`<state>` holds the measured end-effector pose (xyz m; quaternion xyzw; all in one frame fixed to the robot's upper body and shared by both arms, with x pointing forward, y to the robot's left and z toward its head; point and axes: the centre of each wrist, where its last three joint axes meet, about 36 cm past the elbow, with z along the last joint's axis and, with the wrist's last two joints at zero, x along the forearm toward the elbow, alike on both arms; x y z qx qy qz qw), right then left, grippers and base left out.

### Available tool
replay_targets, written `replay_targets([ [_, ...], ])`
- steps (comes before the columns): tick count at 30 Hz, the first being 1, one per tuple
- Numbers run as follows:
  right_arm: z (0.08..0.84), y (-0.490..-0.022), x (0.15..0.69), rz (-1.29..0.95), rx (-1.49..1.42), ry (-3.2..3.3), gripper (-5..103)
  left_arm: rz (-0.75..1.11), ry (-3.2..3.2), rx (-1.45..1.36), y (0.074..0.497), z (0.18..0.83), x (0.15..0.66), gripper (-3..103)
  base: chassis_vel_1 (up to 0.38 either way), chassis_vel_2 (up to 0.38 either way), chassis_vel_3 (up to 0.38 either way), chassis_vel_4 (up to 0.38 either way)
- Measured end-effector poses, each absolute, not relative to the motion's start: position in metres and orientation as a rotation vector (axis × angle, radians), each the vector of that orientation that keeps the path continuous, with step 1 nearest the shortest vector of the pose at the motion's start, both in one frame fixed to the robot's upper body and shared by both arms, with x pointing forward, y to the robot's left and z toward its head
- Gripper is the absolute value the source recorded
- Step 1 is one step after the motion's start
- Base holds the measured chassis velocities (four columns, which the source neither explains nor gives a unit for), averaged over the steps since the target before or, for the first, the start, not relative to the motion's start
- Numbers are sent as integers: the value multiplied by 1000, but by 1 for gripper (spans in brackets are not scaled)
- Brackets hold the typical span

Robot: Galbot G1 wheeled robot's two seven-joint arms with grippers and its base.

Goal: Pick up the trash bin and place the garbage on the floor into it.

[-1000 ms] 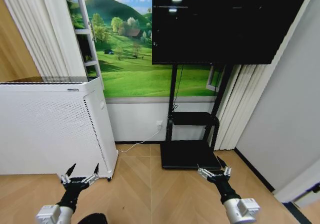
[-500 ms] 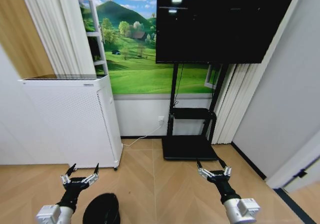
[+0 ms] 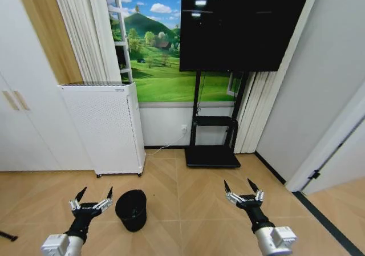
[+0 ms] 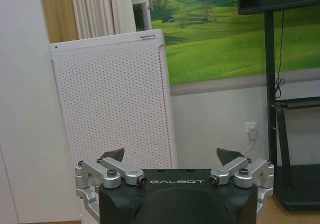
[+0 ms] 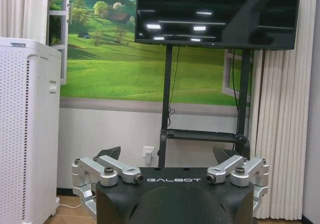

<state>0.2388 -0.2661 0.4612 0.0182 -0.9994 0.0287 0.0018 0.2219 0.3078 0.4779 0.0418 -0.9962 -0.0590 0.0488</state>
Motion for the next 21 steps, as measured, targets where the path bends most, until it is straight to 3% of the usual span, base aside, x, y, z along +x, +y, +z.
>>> replay_targets([
  [21, 461, -266, 239, 90, 57, -3137, 100, -180, -3036, 127, 308, 478, 222, 100, 233, -243, -235, 242],
])
